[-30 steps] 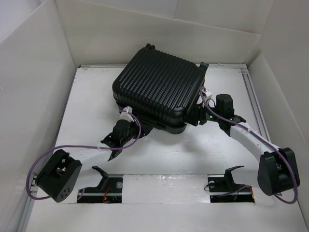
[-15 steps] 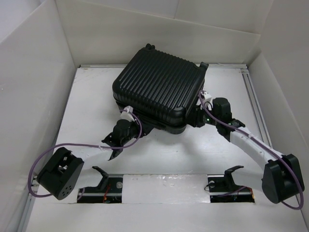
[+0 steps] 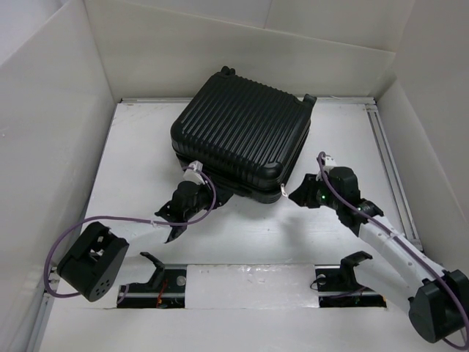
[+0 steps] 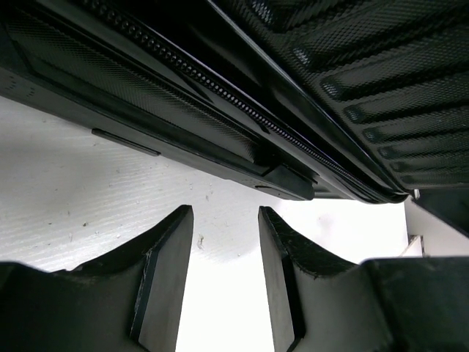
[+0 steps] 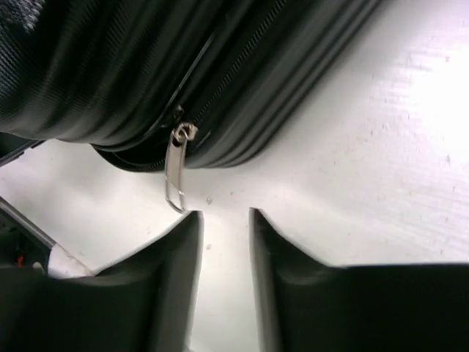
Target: Pack the luggage
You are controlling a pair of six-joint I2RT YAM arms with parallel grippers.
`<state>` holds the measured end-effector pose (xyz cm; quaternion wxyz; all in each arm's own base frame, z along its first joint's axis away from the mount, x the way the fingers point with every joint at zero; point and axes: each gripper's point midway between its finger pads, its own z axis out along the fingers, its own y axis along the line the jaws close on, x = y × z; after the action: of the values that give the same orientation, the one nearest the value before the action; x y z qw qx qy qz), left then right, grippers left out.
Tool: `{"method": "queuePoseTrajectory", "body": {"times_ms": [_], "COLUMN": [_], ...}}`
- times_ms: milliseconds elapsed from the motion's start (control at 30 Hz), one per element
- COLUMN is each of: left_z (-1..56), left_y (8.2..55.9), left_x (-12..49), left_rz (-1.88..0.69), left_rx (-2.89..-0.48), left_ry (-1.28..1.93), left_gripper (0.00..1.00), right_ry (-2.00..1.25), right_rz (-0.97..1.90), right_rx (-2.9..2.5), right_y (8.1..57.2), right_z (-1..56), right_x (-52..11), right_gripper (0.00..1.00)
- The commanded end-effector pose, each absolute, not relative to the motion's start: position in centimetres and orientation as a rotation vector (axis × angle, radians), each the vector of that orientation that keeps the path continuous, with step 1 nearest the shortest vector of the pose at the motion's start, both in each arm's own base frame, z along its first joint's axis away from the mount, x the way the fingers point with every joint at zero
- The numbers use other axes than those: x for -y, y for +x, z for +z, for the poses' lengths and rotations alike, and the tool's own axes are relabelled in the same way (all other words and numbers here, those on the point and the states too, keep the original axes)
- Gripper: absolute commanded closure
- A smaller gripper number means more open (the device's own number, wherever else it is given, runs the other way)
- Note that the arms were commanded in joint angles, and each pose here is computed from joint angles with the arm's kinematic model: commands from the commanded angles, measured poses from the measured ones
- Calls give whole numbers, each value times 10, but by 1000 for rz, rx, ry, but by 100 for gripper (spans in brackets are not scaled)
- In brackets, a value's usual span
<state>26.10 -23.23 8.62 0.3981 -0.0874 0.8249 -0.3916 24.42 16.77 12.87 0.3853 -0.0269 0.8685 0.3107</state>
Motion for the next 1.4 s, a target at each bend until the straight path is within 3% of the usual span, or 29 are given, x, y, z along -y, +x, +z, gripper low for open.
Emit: {"method": "queuePoseTrajectory", "body": {"times_ms": [0, 67, 167, 533, 700, 833, 867, 1033, 1233, 1367], "left_z": [111, 117, 121, 118, 116, 112, 107, 110, 125, 121], "left_y": [268, 267, 264, 259, 264, 269, 271, 274, 271, 267], "left_x": [236, 235, 233, 234, 241, 248, 250, 264, 264, 248], "left_rz": [-1025, -1032, -1033, -1033, -1051, -1064, -1058, -1133, -1201, -1156], "left_rx": [-2008, -1994, -1993, -2017, -2019, -2031, -2045, -2023, -1931, -1912], "left_ry": [-198, -196, -196, -163, -149, -137, -139, -114, -117, -178], "left_gripper": [63, 63, 63, 55, 55, 55, 55, 55, 55, 44], "right_ry": [-90, -130, -204, -295, -310, -310, -309, -314, -307, -315], "right_rz": [793, 789, 775, 780, 806, 805, 802, 800, 791, 820], "right_rx": [-2170, -2098, -2071, -2202, -2206, -2212, -2225, -2253, -2254, -2227], "right_y": [240, 246, 250, 270, 272, 278, 278, 270, 247, 239], "right_z": [146, 171, 195, 157, 150, 147, 143, 130, 128, 137], "right_x": [-170, -171, -177, -205, -211, -214, -214, -216, -210, -211], "right_gripper": [53, 46, 45, 44, 52, 71, 82, 100, 100, 100]}}
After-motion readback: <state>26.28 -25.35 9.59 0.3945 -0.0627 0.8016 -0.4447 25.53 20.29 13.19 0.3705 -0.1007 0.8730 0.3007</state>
